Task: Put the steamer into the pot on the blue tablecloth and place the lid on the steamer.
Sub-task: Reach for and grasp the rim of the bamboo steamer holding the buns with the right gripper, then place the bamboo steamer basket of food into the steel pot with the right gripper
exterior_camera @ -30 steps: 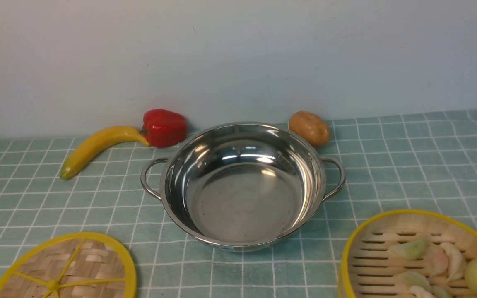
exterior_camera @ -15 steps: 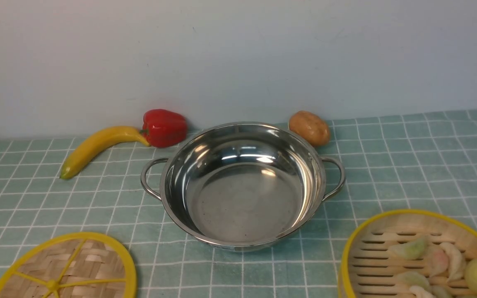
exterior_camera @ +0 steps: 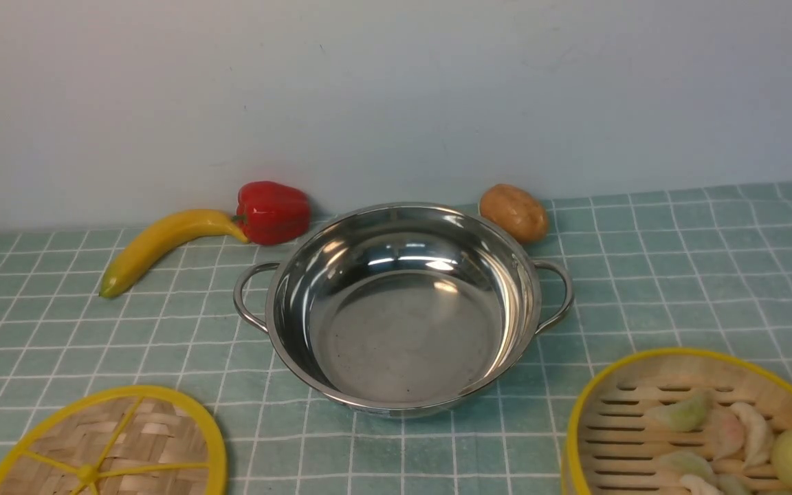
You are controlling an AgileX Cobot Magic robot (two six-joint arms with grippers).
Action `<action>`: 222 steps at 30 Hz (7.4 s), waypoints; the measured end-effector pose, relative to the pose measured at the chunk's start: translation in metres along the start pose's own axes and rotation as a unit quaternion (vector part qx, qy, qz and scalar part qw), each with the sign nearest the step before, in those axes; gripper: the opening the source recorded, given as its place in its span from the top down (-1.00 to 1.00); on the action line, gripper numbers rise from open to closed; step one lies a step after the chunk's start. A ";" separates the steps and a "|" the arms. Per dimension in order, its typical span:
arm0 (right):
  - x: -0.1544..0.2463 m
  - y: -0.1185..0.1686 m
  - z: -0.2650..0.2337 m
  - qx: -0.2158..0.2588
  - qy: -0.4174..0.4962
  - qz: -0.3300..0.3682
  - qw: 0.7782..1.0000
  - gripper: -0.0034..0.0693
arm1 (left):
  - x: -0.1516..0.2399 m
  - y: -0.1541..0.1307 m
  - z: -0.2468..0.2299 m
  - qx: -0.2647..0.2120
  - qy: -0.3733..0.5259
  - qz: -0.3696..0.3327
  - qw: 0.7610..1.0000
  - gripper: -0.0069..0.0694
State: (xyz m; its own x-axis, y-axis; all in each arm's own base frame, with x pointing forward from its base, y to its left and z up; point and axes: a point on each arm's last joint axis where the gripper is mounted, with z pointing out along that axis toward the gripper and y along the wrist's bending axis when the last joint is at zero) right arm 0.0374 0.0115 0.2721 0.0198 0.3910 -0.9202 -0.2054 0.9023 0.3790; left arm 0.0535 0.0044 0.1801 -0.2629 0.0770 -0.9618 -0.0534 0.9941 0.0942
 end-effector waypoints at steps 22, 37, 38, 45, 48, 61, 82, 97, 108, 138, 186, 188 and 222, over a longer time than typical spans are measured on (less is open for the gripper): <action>-0.068 0.045 -0.033 -0.117 -0.055 0.158 0.979 0.24 | 0.000 0.000 0.000 0.000 0.000 0.000 1.000 0.18; -0.055 0.044 -0.031 -0.098 -0.002 0.006 0.995 0.24 | 0.000 0.000 0.000 0.000 0.000 0.000 1.000 0.18; -0.054 0.044 -0.030 -0.102 0.006 0.011 0.995 0.24 | 0.000 0.000 0.000 0.000 0.000 0.000 1.000 0.18; -0.053 0.050 -0.001 -0.107 0.118 -0.003 0.987 0.24 | 0.000 0.000 0.000 0.000 0.000 0.000 1.000 0.18; -0.055 0.054 0.022 -0.110 0.207 -0.049 0.971 0.24 | 0.000 0.000 0.000 0.000 0.000 0.000 1.000 0.18; -0.008 0.030 0.165 -0.087 0.539 -0.028 0.837 0.24 | 0.000 0.000 0.000 0.000 0.000 0.000 1.000 0.18; 0.126 0.083 0.191 -0.019 0.683 -0.150 0.715 -0.11 | 0.000 0.000 0.000 0.000 0.000 0.000 1.000 0.18; 0.154 0.077 0.199 0.003 0.697 -0.148 0.702 0.13 | 0.000 0.000 0.000 0.000 0.000 0.000 1.000 0.18; 0.172 0.073 0.201 0.016 0.715 -0.138 0.685 0.38 | 0.000 0.000 0.000 0.000 0.000 0.000 1.000 0.18; 0.014 0.125 0.222 -0.037 0.616 -0.244 0.748 0.75 | 0.000 0.000 0.000 0.000 0.000 0.000 1.000 0.18; 0.209 0.228 0.339 -0.227 0.622 -0.450 0.599 0.75 | 0.000 0.000 0.000 0.000 0.000 0.000 1.000 0.18; 0.209 0.230 0.338 -0.232 0.626 -0.440 0.601 0.75 | 0.000 0.000 0.000 0.000 0.000 0.000 1.000 0.18; 0.184 0.238 0.339 -0.193 0.612 -0.395 0.657 -0.06 | 0.000 0.000 0.000 0.000 0.000 0.000 1.000 0.18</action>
State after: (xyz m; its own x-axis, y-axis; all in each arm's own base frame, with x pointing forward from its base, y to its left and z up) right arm 0.3239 0.3601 0.2262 -0.4837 -0.8245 -0.2935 -0.8424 0.5296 -0.0996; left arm 0.0535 0.0044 0.1801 -0.2630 0.0777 -0.9617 -0.0535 0.9940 0.0950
